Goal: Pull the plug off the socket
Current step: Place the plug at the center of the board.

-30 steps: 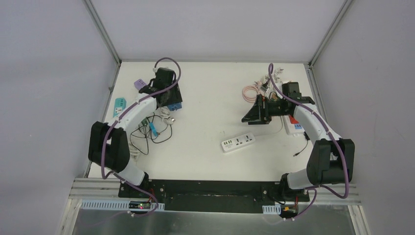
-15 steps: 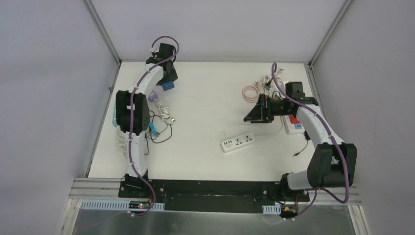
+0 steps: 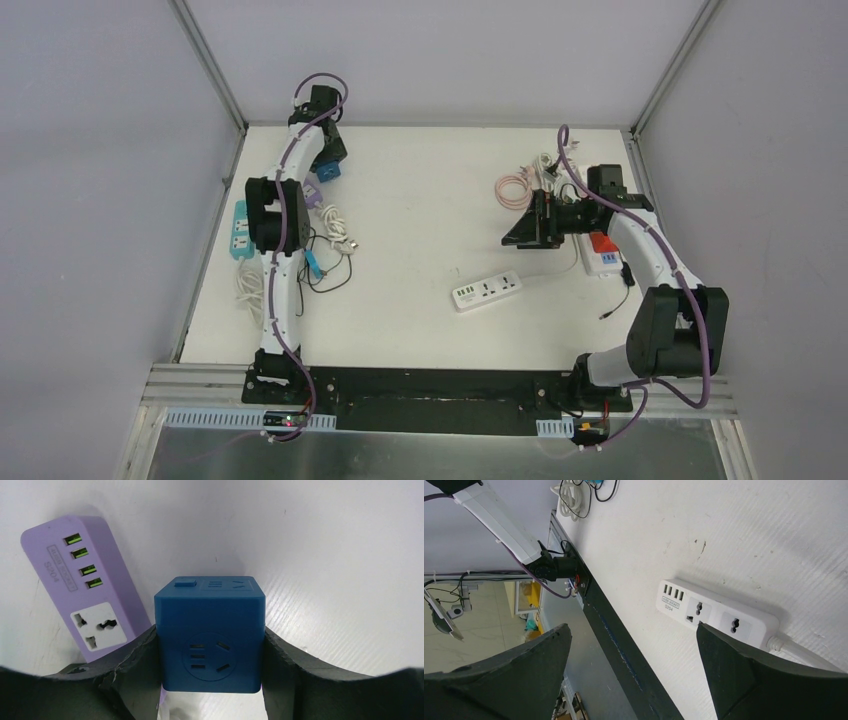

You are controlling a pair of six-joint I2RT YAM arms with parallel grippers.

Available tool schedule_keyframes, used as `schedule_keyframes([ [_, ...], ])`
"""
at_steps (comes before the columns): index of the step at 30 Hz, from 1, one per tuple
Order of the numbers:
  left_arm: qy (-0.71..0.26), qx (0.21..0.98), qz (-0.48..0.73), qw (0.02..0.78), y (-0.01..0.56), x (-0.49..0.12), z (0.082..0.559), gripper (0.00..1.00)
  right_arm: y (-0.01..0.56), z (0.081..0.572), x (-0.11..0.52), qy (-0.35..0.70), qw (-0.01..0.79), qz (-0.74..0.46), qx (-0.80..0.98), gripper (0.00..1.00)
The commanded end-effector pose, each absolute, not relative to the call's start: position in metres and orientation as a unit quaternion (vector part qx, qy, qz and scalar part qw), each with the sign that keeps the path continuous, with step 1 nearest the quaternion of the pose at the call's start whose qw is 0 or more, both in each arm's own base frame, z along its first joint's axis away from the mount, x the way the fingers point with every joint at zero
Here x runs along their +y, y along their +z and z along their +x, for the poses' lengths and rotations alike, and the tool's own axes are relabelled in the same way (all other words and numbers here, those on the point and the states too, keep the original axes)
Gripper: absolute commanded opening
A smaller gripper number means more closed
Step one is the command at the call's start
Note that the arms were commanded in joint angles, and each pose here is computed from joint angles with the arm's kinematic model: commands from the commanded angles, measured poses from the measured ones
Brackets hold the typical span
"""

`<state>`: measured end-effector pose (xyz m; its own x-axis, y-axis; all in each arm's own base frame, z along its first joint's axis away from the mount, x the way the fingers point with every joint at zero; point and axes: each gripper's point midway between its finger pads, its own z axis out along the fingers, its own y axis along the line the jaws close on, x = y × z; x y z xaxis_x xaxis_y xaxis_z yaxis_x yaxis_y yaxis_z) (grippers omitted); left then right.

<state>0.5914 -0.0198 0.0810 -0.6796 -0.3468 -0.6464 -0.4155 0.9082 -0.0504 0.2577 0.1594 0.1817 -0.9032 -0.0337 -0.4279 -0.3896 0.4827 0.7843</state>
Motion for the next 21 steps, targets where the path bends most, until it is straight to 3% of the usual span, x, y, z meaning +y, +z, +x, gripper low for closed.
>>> schedule_keyframes([
  [1, 0.042, 0.908, -0.206, 0.362, 0.098, -0.015, 0.604, 0.04, 0.191, 0.269, 0.154, 0.484, 0.207, -0.143, 0.838, 1.0],
  [3, 0.038, 0.909, -0.207, 0.359, 0.093, -0.014, 0.606, 0.11, 0.191, 0.27, 0.153, 0.483, 0.207, -0.141, 0.839, 1.0],
  [6, 0.033, 0.91, -0.213, 0.355, 0.089, -0.013, 0.606, 0.33, 0.19, 0.271, 0.152, 0.482, 0.207, -0.139, 0.84, 1.0],
  [13, 0.026, 0.907, -0.215, 0.361, 0.1, -0.011, 0.605, 0.75, 0.194, 0.269, 0.151, 0.48, 0.213, -0.142, 0.839, 1.0],
  [16, 0.022, 0.903, -0.211, 0.374, 0.119, -0.011, 0.605, 0.86, 0.196, 0.268, 0.151, 0.479, 0.218, -0.145, 0.838, 1.0],
  [21, 0.013, 0.897, -0.192, 0.399, 0.165, -0.014, 0.594, 0.97, 0.2, 0.268, 0.144, 0.471, 0.232, -0.143, 0.839, 1.0],
])
